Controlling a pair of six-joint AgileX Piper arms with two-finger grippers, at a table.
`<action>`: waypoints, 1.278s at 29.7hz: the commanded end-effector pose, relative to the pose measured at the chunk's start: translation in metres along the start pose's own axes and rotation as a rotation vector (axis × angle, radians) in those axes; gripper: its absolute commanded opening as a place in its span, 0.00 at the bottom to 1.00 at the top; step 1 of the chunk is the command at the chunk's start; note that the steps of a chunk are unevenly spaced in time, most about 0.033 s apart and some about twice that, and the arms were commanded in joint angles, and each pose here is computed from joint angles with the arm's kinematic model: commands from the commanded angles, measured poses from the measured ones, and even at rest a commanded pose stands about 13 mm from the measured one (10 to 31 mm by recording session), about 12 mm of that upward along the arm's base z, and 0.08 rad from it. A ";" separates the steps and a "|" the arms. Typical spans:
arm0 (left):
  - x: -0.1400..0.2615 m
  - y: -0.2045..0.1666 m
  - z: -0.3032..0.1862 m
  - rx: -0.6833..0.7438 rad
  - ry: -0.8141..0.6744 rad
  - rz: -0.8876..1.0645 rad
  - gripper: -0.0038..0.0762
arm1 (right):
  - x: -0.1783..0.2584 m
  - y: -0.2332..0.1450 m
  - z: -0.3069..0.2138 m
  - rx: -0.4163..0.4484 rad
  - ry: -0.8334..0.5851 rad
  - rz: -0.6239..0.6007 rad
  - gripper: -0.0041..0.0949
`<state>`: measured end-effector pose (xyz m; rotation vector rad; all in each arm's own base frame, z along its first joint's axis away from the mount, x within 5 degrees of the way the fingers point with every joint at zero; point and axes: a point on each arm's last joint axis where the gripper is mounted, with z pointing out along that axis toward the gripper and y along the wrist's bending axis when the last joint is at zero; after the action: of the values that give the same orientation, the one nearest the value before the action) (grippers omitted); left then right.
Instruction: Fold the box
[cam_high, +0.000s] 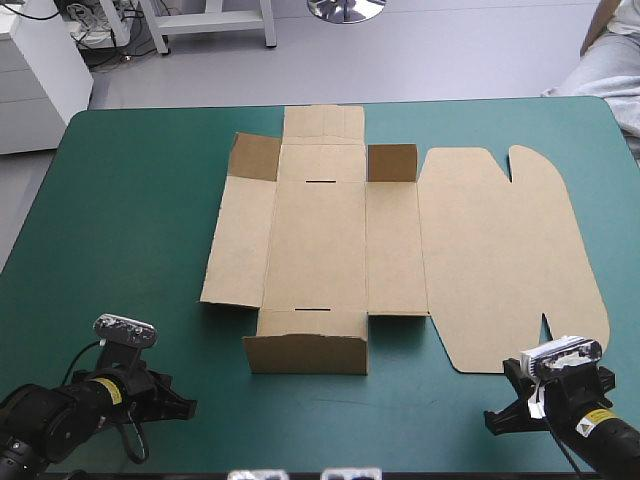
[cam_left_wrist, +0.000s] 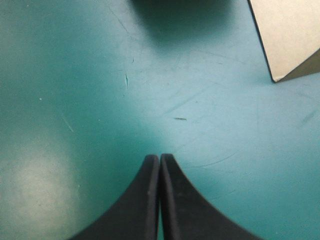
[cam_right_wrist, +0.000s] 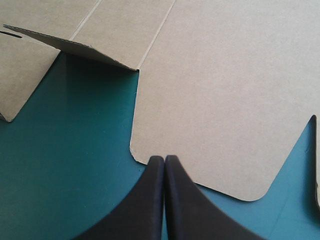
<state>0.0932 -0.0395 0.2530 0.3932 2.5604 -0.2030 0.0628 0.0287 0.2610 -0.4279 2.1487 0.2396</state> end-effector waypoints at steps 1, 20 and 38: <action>-0.010 -0.003 -0.006 0.020 -0.063 -0.007 0.04 | -0.013 -0.001 -0.004 0.016 -0.074 0.005 0.02; -0.060 -0.006 -0.061 0.023 -0.317 0.007 0.04 | -0.013 -0.001 -0.004 0.016 -0.074 0.005 0.02; -0.202 -0.020 -0.061 0.012 -0.179 0.156 0.07 | -0.012 -0.002 -0.004 0.021 -0.072 -0.004 0.02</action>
<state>0.2092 -0.0851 0.3991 0.5327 2.3955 -0.1712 0.0628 0.0287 0.2610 -0.4279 2.1487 0.2396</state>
